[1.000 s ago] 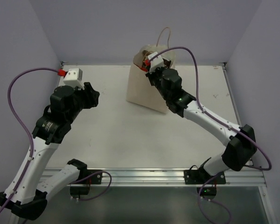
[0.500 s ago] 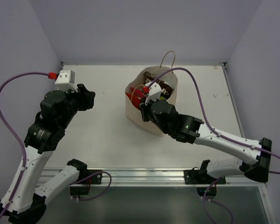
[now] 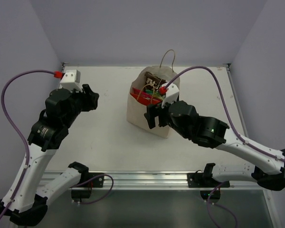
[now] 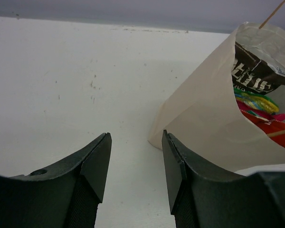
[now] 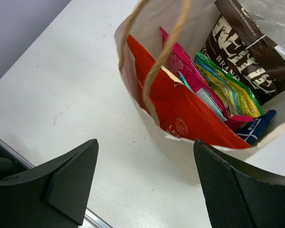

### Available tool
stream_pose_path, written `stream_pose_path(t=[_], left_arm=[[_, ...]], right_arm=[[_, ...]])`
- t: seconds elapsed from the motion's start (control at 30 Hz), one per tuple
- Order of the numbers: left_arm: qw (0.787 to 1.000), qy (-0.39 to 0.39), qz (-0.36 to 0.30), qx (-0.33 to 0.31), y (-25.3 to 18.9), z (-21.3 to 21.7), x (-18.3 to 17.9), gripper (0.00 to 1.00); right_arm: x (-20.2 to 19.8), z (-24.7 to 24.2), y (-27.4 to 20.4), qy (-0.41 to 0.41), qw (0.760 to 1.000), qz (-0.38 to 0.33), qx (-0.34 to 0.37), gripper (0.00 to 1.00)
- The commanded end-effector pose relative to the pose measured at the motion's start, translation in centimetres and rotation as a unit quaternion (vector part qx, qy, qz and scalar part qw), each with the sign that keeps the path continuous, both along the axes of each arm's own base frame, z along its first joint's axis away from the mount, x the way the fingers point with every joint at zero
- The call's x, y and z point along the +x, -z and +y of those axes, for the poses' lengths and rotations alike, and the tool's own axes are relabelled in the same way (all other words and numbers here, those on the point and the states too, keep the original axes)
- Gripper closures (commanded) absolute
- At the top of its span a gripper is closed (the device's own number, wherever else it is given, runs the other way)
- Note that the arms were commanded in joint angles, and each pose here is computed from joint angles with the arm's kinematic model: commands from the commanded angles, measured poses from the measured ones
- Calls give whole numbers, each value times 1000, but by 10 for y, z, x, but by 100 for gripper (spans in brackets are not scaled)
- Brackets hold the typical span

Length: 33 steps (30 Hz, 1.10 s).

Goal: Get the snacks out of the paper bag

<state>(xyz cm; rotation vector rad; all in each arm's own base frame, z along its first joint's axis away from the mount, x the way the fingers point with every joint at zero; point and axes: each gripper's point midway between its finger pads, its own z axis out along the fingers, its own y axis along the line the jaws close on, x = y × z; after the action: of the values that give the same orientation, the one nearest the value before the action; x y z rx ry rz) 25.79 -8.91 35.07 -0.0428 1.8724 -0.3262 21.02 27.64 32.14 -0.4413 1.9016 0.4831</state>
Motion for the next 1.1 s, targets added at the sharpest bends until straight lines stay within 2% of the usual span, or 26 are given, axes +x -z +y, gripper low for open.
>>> stream_pose_path(t=[0.0, 0.13, 0.27, 0.3, 0.4, 0.47, 0.57, 0.7, 0.73, 0.8, 0.83, 1.0, 1.07], left_arm=[[1000, 17, -26, -2, -19, -7, 6, 46], [999, 19, -26, 1, -20, -9, 9, 45], [1000, 17, -23, 6, -17, -8, 11, 45], [1000, 16, -22, 7, -16, -8, 12, 45], [1000, 20, -20, 11, -14, -10, 12, 45], [999, 21, -19, 15, -13, -9, 12, 44], [999, 26, -16, 17, -12, -11, 12, 44], [999, 39, -10, 16, -10, -15, 11, 43], [999, 43, -9, 15, -9, -16, 10, 44], [999, 50, -3, 14, -6, -19, 9, 43], [999, 53, 0, 14, -4, -19, 8, 44], [999, 53, 11, 9, 2, -19, 3, 44], [999, 52, 14, 10, 5, -18, 2, 44]], right_arm=[[-8, -22, -33, -8, 1000, -23, -1, 15], [-14, -40, -44, -22, 999, -39, -26, 7], [-4, -66, -52, -1, 999, -39, -26, 5], [12, -86, -59, 34, 999, -39, -16, 5], [42, -109, -71, 37, 998, -43, -17, 5], [62, -117, -71, 37, 996, -56, -57, 5], [100, -119, -70, 12, 996, -44, -70, 5], [166, -124, -53, 2, 999, 6, -47, 12], [170, -115, -51, -25, 999, 14, -33, 13], [187, -112, -50, -36, 999, 18, -30, 14], [200, -106, -34, -49, 998, 35, -36, 16], [224, -95, -15, -71, 996, 47, -40, 21], [235, -94, 2, -66, 995, 62, -45, 29]])
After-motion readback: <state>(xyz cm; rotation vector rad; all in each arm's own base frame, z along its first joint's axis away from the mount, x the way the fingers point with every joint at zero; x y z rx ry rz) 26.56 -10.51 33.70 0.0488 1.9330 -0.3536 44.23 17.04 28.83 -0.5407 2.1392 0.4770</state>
